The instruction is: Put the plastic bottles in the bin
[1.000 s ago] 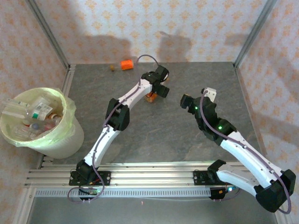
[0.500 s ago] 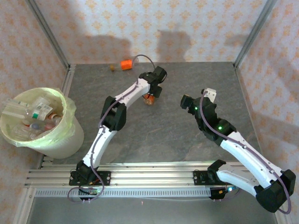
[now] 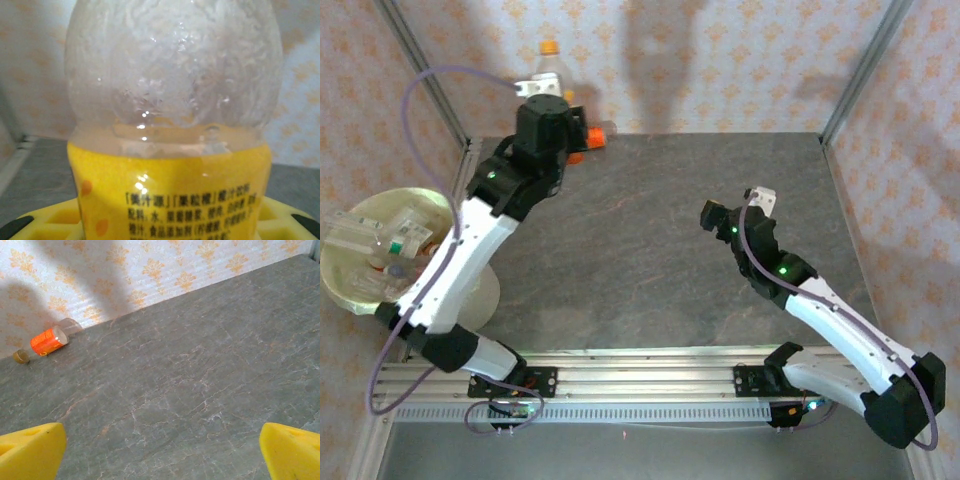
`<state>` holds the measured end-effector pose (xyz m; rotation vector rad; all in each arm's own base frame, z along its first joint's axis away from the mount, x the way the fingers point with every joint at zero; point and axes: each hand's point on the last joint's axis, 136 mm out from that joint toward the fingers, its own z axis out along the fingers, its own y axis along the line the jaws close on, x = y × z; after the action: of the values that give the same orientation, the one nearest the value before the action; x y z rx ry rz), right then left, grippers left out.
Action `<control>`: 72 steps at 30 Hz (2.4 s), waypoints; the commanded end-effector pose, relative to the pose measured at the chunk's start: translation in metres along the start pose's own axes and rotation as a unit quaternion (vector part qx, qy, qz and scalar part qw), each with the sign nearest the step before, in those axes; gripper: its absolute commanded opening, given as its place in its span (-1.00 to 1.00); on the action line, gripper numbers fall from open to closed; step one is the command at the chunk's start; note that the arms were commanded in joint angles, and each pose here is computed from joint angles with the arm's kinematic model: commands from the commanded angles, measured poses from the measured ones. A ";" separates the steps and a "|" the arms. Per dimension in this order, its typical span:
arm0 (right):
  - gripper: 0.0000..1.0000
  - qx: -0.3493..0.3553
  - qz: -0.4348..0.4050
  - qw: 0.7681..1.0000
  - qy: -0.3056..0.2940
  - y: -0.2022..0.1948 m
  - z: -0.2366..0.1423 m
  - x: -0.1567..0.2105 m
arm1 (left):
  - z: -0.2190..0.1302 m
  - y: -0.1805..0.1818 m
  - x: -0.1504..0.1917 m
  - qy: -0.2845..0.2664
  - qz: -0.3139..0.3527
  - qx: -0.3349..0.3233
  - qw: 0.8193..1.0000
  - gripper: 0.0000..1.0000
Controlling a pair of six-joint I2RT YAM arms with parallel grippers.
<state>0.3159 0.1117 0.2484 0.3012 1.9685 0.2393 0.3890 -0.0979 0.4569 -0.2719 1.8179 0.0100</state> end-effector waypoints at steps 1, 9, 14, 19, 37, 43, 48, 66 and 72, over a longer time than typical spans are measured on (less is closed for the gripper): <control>0.98 -0.005 0.003 1.000 -0.005 0.003 0.005 -0.002 | -0.014 0.080 0.009 -0.007 0.004 -0.154 0.988 -0.02; 0.98 -0.011 0.004 1.000 0.000 0.009 0.012 0.001 | -0.098 0.208 0.004 -0.085 -0.077 -0.295 0.949 -0.03; 0.98 -0.020 0.009 1.000 0.010 0.018 0.020 0.002 | -0.131 0.257 0.019 -0.103 -0.093 -0.381 0.914 -0.05; 0.98 -0.033 0.018 0.999 0.017 0.028 0.026 0.003 | -0.139 0.288 0.043 -0.108 -0.120 -0.425 0.891 -0.05; 0.98 -0.041 0.024 0.999 0.028 0.037 0.032 0.005 | -0.119 0.271 0.068 -0.032 -0.274 -0.319 0.907 0.99; 0.98 -0.036 0.022 0.999 0.028 0.035 0.034 0.006 | -0.111 0.245 0.049 -0.037 -0.299 -0.243 0.922 0.99; 0.98 -0.029 0.018 0.999 0.029 0.032 0.036 0.008 | -0.092 0.203 0.030 -0.037 -0.300 -0.146 0.942 0.99; 0.98 0.035 0.019 0.999 0.004 0.007 0.033 0.001 | 0.105 -0.027 0.072 0.095 -0.171 0.002 0.981 0.99; 0.98 0.052 0.016 0.998 0.004 -0.005 0.031 0.007 | 0.155 -0.025 0.098 0.083 -0.144 -0.053 0.985 1.00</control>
<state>0.3454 0.1247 0.2257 0.3515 2.0104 0.2026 0.5044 -0.1306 0.2956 -0.6058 2.0553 -0.1697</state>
